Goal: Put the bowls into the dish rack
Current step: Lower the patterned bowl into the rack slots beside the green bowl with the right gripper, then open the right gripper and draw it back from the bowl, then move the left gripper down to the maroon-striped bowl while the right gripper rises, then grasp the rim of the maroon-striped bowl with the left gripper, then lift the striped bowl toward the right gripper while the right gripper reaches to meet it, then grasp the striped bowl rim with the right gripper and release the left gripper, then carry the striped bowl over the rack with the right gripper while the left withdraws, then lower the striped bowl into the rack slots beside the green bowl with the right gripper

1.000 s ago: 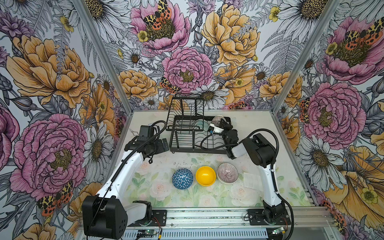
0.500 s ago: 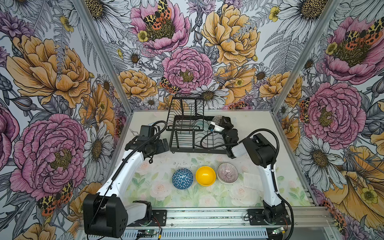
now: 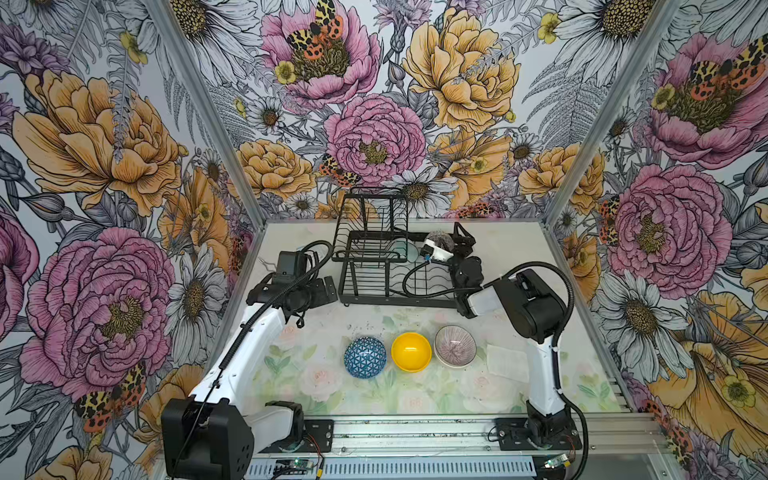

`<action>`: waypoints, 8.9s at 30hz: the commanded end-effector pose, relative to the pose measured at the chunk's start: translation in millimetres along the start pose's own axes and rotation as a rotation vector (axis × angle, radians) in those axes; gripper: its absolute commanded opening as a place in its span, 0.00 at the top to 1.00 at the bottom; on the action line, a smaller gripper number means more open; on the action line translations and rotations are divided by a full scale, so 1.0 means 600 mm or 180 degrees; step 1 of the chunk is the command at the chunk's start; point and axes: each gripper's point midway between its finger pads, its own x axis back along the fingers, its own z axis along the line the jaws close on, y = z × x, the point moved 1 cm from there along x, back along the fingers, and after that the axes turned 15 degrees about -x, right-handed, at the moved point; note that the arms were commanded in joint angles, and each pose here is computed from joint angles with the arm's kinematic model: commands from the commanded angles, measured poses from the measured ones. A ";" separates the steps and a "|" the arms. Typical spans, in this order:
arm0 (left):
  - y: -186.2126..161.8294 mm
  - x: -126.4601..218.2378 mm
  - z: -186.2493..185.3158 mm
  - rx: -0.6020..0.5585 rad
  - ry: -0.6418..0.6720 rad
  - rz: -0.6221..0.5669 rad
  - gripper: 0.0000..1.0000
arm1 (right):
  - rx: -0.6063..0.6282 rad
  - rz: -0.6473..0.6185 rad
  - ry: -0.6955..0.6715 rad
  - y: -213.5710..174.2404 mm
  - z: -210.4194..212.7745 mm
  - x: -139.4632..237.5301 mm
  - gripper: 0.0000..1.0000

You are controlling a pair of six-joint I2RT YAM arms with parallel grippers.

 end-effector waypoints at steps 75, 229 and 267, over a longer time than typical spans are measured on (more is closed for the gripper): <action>-0.194 -0.101 -0.565 -0.1771 -0.1775 0.1008 0.72 | -0.4094 0.3970 0.0920 -0.067 -0.147 0.468 0.01; 0.030 -0.026 -0.037 -0.0073 -0.0224 -0.0131 0.01 | -0.2142 0.0839 0.1535 0.130 0.020 0.113 1.00; 0.026 -0.055 -0.038 -0.0073 -0.0246 0.0032 0.01 | -0.1377 0.0264 0.0996 0.146 0.124 0.043 1.00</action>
